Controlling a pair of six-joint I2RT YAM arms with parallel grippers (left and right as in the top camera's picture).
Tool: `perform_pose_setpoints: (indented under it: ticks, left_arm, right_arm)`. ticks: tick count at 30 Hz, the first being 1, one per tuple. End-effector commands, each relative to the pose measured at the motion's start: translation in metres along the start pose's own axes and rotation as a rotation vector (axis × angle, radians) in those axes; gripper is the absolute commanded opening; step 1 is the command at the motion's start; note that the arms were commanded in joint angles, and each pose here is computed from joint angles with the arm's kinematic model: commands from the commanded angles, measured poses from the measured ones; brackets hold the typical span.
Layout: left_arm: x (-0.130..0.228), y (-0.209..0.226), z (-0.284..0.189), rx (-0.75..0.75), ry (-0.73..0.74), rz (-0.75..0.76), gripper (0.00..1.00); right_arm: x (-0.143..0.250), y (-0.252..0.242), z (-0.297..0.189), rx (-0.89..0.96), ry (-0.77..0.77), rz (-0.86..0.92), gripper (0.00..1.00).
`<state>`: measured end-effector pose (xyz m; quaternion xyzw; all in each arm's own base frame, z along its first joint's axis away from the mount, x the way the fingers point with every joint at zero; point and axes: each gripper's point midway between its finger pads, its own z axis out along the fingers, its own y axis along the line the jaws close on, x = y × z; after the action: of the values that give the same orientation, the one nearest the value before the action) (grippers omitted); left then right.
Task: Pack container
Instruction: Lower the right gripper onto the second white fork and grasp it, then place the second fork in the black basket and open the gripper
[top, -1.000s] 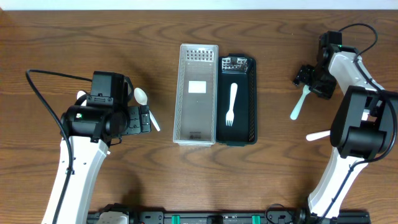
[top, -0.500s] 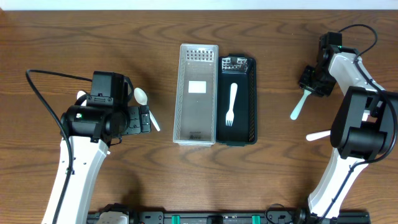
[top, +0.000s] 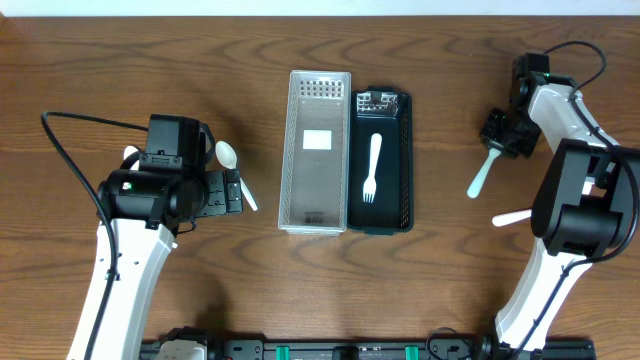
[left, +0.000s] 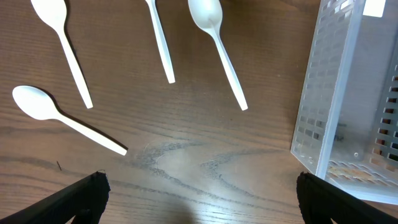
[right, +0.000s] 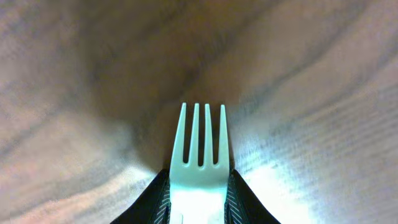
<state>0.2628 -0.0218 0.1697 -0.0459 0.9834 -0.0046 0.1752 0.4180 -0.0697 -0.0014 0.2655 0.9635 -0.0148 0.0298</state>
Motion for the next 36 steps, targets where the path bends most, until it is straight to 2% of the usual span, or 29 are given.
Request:
perform_pose_setpoints:
  ticks: [1, 5, 9, 12, 17, 23, 25, 29, 33, 36]
  left_arm:
    - [-0.003, -0.001, -0.002, 0.003, -0.004, -0.001, 0.98]
    - [-0.003, -0.001, -0.002, 0.003, -0.004, -0.001, 0.98]
    - [-0.003, -0.001, -0.002, 0.004, -0.004, 0.0, 0.98]
    - [-0.002, -0.001, -0.002, 0.003, -0.003, -0.001, 0.98]
    - [-0.002, -0.001, -0.002, 0.003, -0.003, 0.0, 0.98]
    - [-0.002, -0.001, -0.002, 0.003, -0.003, -0.001, 0.98]
    - [-0.002, -0.001, -0.002, 0.003, -0.003, -0.001, 0.98]
    - [-0.002, -0.001, -0.002, 0.003, -0.003, -0.001, 0.98]
    - [-0.002, -0.001, -0.002, 0.003, -0.003, -0.001, 0.98]
    - [-0.002, -0.001, -0.002, 0.003, -0.003, -0.001, 0.98]
  right_arm:
    - [-0.008, 0.02, -0.042, -0.04, -0.085, -0.017, 0.14]
    - [0.002, 0.059, -0.109, -0.139, -0.198, -0.091, 0.15]
    - [0.037, 0.1, -0.165, -0.225, -0.272, -0.156, 0.18]
    - [0.072, 0.126, -0.187, -0.266, -0.27, -0.185, 0.18]
    - [0.121, 0.159, -0.182, -0.265, -0.214, -0.247, 0.18]
    - [0.162, 0.168, -0.14, -0.167, -0.138, -0.299, 0.19]
    - [0.172, 0.17, -0.126, -0.146, -0.116, -0.322, 0.25]
    - [0.178, 0.175, -0.115, -0.147, -0.115, -0.34, 0.31]
    - [0.174, 0.181, -0.118, -0.173, -0.134, -0.337, 0.53]
    - [0.169, 0.184, -0.125, -0.184, -0.151, -0.347, 0.56]
